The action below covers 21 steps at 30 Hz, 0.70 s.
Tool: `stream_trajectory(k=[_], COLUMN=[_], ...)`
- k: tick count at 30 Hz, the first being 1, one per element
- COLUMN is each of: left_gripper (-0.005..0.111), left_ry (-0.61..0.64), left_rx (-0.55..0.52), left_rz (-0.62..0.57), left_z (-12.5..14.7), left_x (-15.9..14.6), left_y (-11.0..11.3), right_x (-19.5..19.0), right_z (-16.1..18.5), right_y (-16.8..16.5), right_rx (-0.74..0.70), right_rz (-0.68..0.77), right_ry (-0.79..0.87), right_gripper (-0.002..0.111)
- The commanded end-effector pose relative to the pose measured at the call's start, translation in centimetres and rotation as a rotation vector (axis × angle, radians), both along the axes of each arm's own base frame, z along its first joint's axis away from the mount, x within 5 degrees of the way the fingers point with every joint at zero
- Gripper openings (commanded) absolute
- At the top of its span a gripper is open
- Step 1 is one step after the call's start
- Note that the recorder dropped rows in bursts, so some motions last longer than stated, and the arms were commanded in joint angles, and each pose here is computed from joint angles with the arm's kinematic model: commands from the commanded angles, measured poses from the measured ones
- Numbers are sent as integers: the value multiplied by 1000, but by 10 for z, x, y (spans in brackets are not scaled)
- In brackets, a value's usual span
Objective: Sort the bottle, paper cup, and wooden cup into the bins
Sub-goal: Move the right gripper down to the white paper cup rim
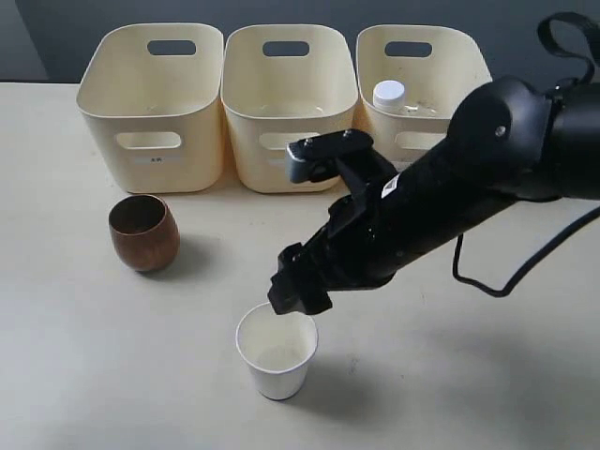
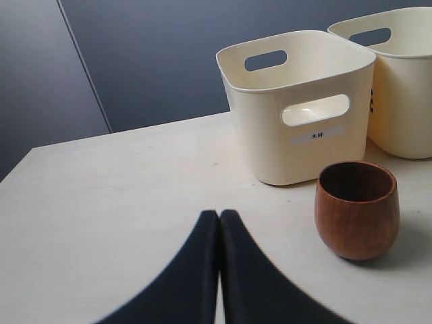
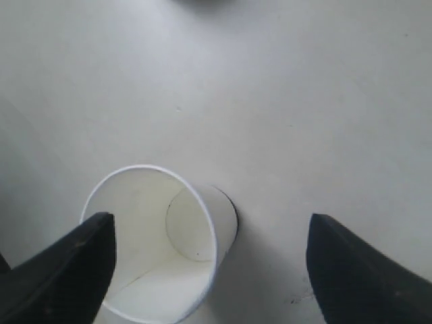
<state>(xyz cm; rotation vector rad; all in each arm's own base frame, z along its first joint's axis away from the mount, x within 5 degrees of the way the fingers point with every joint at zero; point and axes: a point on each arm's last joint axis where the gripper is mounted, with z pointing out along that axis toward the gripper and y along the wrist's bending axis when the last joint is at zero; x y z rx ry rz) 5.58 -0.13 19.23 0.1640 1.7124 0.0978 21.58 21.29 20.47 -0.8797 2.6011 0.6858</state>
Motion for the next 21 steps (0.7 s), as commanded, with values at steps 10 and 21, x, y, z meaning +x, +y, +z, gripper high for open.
stream_trajectory(k=[10,21], left_gripper=[0,0], left_ry=[-4,-4], left_rx=[-3,-3], left_rz=[-3,-3], left_z=[0,0], left_x=[0,0], left_y=[0,0], right_x=[-3,-7], right_z=[-5,-14], right_y=[-1,-5], right_rx=[-12,-25], right_rz=[-46,-67], right_ry=[-19,-7], right_gripper=[74,74])
